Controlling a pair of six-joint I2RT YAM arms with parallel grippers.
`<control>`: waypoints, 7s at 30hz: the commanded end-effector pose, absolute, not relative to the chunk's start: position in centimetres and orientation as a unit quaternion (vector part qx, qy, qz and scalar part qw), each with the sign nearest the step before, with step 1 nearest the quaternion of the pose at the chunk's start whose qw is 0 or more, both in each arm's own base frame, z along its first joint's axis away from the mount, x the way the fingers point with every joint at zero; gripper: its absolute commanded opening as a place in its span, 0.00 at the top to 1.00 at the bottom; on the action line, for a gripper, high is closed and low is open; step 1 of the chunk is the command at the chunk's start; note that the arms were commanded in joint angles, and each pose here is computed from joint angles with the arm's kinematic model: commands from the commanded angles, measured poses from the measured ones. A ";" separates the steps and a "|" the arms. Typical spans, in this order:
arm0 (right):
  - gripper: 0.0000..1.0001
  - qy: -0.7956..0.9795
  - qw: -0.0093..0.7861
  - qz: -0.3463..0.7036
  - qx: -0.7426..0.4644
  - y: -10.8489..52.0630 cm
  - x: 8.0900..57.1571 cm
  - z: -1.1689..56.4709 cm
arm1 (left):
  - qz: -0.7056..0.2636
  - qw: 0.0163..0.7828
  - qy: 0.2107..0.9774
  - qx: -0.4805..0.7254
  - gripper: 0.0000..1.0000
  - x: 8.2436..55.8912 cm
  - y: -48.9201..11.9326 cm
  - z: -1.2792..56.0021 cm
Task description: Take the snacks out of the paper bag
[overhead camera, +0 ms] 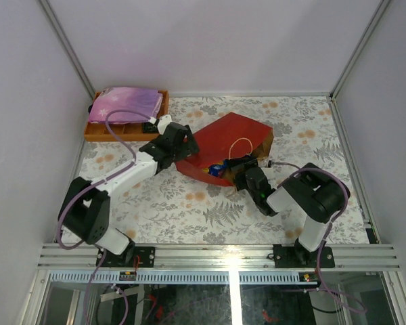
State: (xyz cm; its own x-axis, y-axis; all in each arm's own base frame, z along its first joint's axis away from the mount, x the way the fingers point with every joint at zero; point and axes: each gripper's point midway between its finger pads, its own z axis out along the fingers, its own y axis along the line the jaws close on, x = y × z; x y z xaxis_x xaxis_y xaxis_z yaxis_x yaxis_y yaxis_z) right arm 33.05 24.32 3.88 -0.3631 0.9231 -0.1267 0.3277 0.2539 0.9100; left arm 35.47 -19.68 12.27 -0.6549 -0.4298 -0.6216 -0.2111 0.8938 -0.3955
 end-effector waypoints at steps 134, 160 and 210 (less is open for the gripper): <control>0.24 0.751 0.334 0.477 0.313 24.3 39.4 7.8 | -0.105 0.488 0.815 0.294 1.00 43.4 -35.5 20.0; 0.25 0.785 0.351 0.470 0.200 26.9 39.3 9.8 | -0.114 0.496 0.828 0.236 0.01 47.6 -30.7 22.1; 0.79 0.823 0.394 0.393 0.110 28.4 36.9 12.6 | -0.243 0.488 0.836 0.065 0.00 33.6 -22.0 27.5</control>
State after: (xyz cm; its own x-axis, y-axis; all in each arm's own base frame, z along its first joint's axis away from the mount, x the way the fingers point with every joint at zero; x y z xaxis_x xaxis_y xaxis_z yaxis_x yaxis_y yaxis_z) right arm 37.15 29.37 8.54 -0.7404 0.4841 -0.4664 -0.0469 0.6549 0.7543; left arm 34.94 -21.74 26.26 -0.5189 -0.0529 -0.8532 0.3306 0.9080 -0.2574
